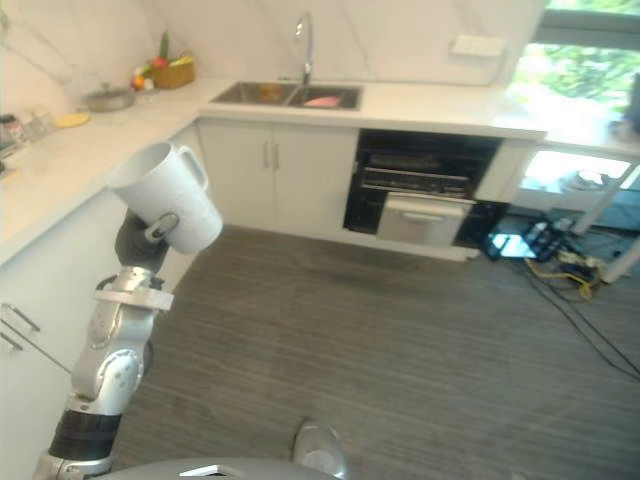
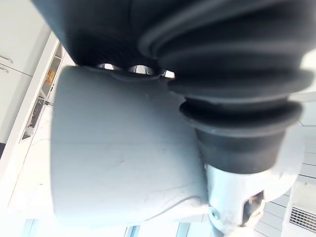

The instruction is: Walk over to the sink, pick up the cup, carry it to the dishwasher, place the cup inside the dishwasher, then close the dishwasher door

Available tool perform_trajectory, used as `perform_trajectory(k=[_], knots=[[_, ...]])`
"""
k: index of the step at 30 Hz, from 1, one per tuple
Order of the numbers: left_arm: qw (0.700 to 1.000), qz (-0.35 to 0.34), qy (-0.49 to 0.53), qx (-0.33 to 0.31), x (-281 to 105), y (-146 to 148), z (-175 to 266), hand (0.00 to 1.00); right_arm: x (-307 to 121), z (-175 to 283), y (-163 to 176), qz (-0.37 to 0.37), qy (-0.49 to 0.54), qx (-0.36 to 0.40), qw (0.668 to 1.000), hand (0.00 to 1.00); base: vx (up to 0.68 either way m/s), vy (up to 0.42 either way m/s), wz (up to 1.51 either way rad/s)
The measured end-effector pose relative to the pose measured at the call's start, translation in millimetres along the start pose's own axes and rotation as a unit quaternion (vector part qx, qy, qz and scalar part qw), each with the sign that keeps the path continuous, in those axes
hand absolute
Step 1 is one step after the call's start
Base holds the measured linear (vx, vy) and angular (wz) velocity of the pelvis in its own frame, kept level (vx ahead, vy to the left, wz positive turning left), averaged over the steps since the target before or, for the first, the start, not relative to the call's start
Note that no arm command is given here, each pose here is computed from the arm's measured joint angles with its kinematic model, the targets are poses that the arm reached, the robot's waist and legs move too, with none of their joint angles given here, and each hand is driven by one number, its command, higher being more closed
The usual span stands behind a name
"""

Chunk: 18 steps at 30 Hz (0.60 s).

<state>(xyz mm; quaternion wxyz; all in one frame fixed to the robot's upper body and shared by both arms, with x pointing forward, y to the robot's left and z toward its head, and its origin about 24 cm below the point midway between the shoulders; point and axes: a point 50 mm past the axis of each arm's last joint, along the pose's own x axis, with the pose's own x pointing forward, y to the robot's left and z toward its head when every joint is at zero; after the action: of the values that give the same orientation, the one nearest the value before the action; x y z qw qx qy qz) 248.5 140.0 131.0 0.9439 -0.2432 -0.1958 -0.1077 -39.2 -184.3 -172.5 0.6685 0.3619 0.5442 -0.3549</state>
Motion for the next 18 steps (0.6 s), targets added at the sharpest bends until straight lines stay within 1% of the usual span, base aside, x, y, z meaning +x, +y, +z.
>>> perform_trajectory(k=[1,2,3,5,7,9,12,14,15,17,18], knots=[[1.0,0.008,-0.003,-0.012,-3.5,-1.5,-1.1,1.0,-1.0,9.9,-6.5,-0.002,-0.008,-0.019,1.0,0.0,0.58,-0.206,-0.63],[1.0,0.008,-0.004,-0.015,-4.6,-2.6,-1.0,1.0,-1.0,14.1,-7.3,-0.002,-0.012,-0.022,1.0,0.0,0.57,-0.201,-0.39],[1.0,-0.001,-0.002,-0.021,-4.0,-7.2,-3.0,1.0,0.2,20.7,-3.9,-0.001,-0.02,-0.026,0.999,0.0,0.35,-0.163,0.08],[0.999,-0.034,0.015,-0.032,-2.9,-19.7,-9.6,1.0,2.3,19.9,6.0,0.014,-0.016,-0.041,0.999,0.0,0.37,-0.239,0.42],[0.997,-0.057,0.025,-0.04,-3.7,-30.1,-13.1,1.0,2.4,20.3,7.1,0.016,-0.017,-0.043,0.999,0.0,0.37,-0.213,0.18],[0.997,-0.057,0.022,-0.041,-6.1,-34.1,-13.2,1.0,0.2,30.8,4.0,0.008,-0.039,-0.066,0.997,0.0,0.38,-0.057,-0.17],[0.999,-0.04,0.02,-0.029,-14.5,-29.6,-11.8,1.0,-2.2,47.4,8.4,0.012,-0.076,-0.135,0.988,0.0,0.36,0.031,-0.34],[1.0,-0.022,0.017,-0.005,-21.3,-20.6,-10.5,1.0,-0.1,71.0,29.1,0.03,-0.118,-0.207,0.971,0.0,0.36,0.088,-0.95],[1.0,-0.016,0.015,0.002,-23.1,-16.6,-9.1,1.0,0.7,74.8,35.9,0.035,-0.124,-0.222,0.967,0.0,0.38,0.157,-1.04],[1.0,0.001,0.005,0.03,-27.6,-4.4,-3.0,1.0,2.5,81.4,58.7,0.055,-0.143,-0.301,0.941,0.0,0.42,0.203,-0.67],[0.999,0.005,0.003,0.033,-28.2,-2.9,-2.5,1.0,2.6,84.0,61.4,0.052,-0.148,-0.317,0.935,0.0,0.47,0.262,-0.48]])
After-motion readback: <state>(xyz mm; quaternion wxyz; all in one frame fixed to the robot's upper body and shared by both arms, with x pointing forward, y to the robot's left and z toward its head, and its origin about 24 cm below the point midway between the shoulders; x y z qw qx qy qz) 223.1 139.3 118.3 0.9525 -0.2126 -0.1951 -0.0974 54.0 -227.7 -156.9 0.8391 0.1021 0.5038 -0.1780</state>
